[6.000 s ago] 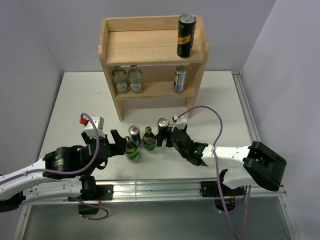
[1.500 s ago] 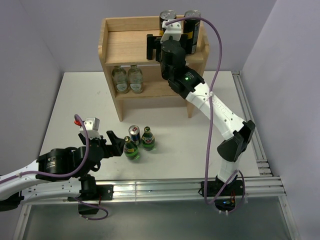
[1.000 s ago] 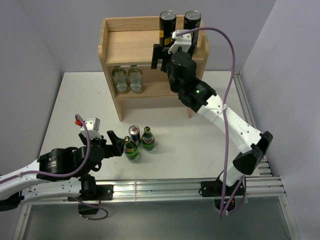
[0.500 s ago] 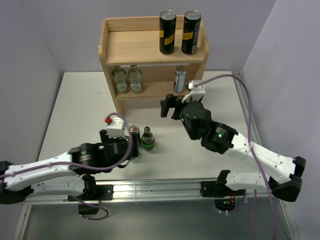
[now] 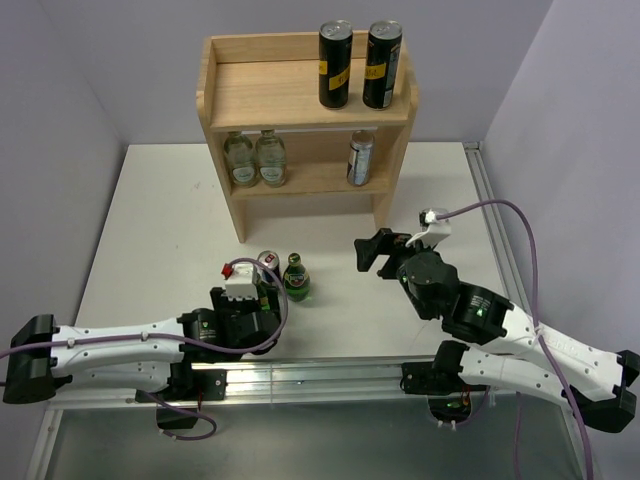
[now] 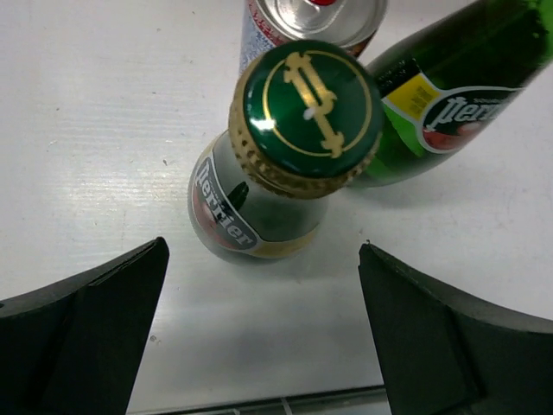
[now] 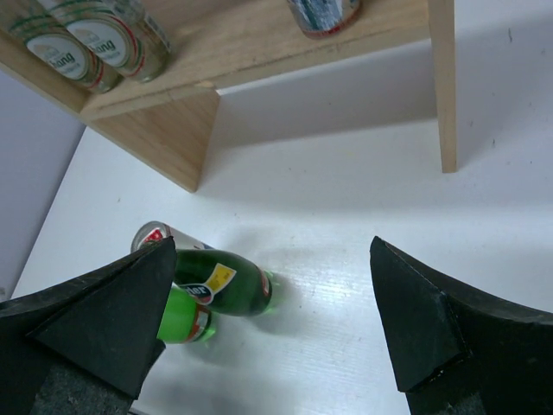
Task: Place and organize the beverage onto the shelf
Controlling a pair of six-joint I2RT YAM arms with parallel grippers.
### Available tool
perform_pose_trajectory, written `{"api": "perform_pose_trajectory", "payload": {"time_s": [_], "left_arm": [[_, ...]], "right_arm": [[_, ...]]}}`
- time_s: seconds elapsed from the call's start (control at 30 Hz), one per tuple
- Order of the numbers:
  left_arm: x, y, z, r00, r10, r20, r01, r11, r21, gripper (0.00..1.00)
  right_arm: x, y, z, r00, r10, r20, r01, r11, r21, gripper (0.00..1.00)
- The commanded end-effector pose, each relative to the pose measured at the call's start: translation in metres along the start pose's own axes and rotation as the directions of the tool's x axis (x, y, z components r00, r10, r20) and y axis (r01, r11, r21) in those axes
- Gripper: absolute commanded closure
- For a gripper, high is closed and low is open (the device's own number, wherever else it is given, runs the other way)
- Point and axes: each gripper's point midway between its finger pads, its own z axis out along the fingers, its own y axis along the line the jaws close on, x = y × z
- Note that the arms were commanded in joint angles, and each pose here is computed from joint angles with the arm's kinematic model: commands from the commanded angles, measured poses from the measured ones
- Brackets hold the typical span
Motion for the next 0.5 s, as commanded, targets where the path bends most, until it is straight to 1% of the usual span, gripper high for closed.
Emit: {"api": "perform_pose_trajectory", "payload": {"time_s": [0.0, 0.03, 0.13, 0.23, 0.3, 0.33, 0.37, 0.47], "left_arm": [[-0.020, -0.013, 0.007, 0.985, -0.118, 0.122, 0.117, 0.993, 0.019, 0.01], [-0.022, -0.012, 0.008, 0.980, -0.142, 0.139, 0.141, 0.990, 0.012, 0.01], [-0.025, -0.013, 0.016, 0.972, -0.156, 0.176, 0.159, 0.987, -0.004, 0.01], [-0.018, -0.018, 0.027, 0.964, -0.171, 0.204, 0.174, 0.985, -0.001, 0.01], [-0.007, -0.016, 0.039, 0.964, -0.167, 0.205, 0.174, 0.985, -0.018, 0.01], [-0.003, -0.010, 0.047, 0.967, -0.153, 0.203, 0.166, 0.985, -0.049, 0.01], [0.000, -0.010, 0.052, 0.965, -0.168, 0.202, 0.180, 0.983, -0.046, 0.02], [0.009, -0.003, 0.064, 0.968, -0.154, 0.197, 0.170, 0.983, -0.067, 0.02]], "right_arm": [[0.007, -0.008, -0.001, 1.000, 0.031, 0.003, -0.031, 0.999, 0.023, 0.00], [0.008, -0.009, -0.001, 0.999, 0.034, 0.001, -0.034, 0.999, 0.024, 0.00], [0.011, -0.006, 0.000, 0.999, 0.037, -0.012, -0.037, 0.999, 0.011, 0.00], [0.012, -0.003, -0.001, 0.999, 0.043, -0.015, -0.043, 0.999, -0.005, 0.00], [0.014, -0.004, -0.001, 0.999, 0.040, -0.016, -0.040, 0.999, -0.003, 0.00], [0.014, -0.004, -0.001, 0.999, 0.041, -0.018, -0.041, 0.999, -0.002, 0.00], [0.015, -0.006, -0.001, 0.999, 0.037, -0.020, -0.037, 0.999, 0.002, 0.00], [0.015, -0.008, -0.003, 0.999, 0.036, -0.021, -0.036, 0.999, 0.001, 0.00]]}}
